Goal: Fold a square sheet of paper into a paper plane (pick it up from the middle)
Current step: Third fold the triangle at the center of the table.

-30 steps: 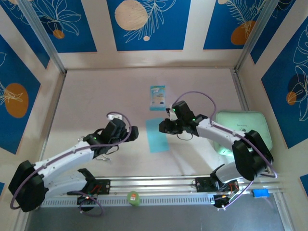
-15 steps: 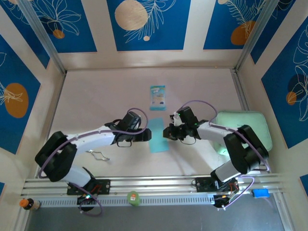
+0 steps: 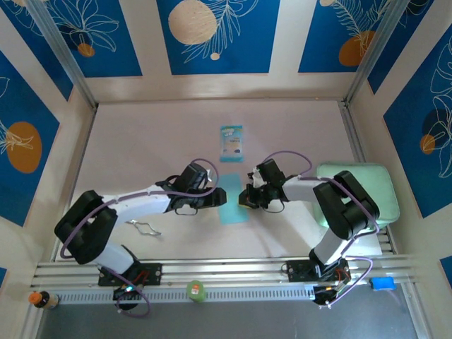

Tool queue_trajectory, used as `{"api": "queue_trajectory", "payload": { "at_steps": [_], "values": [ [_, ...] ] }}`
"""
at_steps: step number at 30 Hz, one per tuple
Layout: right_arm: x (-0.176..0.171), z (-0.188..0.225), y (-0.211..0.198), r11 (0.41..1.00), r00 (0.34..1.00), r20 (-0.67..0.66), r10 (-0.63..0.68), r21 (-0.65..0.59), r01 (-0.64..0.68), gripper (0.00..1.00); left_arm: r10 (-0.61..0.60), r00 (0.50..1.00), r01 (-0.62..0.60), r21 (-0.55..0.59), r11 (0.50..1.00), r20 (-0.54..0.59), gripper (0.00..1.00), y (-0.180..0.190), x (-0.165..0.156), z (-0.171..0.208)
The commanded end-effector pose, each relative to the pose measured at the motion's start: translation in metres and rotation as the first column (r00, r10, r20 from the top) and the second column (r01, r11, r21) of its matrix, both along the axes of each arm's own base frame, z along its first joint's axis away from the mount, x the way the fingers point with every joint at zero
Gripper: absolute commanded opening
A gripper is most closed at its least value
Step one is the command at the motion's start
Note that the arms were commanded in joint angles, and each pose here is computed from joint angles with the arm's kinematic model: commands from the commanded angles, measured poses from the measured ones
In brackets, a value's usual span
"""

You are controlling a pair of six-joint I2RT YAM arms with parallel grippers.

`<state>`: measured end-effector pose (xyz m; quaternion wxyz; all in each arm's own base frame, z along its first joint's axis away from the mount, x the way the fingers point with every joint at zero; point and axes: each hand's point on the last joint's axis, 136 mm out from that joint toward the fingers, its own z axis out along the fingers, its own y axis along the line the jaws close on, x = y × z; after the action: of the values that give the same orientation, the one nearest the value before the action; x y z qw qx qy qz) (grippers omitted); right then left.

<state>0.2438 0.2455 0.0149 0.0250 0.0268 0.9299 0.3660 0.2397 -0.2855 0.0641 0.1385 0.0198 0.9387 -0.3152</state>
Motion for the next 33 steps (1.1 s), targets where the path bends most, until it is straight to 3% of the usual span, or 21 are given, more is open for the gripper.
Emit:
{"api": "queue_trajectory", "payload": {
  "at_steps": [1,16,28,33],
  "values": [
    [-0.009,-0.015,-0.011,0.998,0.996,-0.073,-0.043,-0.041,0.040,0.07,0.004,0.999,-0.005,-0.030,1.000,-0.048,0.64,-0.005,0.000,-0.008],
    [-0.011,-0.022,-0.021,0.994,0.986,-0.135,-0.102,-0.044,0.097,0.02,0.029,0.989,-0.031,-0.015,0.999,-0.142,0.49,-0.012,0.001,-0.035],
    [-0.010,-0.023,-0.020,0.995,0.986,-0.136,-0.099,-0.036,0.095,0.02,0.027,0.990,-0.035,-0.054,0.998,-0.141,0.33,-0.021,0.005,-0.033],
    [-0.010,-0.023,-0.020,0.995,0.986,-0.136,-0.098,-0.033,0.094,0.02,0.037,0.993,-0.041,-0.041,0.998,-0.113,0.33,-0.017,0.008,-0.025]
  ]
}}
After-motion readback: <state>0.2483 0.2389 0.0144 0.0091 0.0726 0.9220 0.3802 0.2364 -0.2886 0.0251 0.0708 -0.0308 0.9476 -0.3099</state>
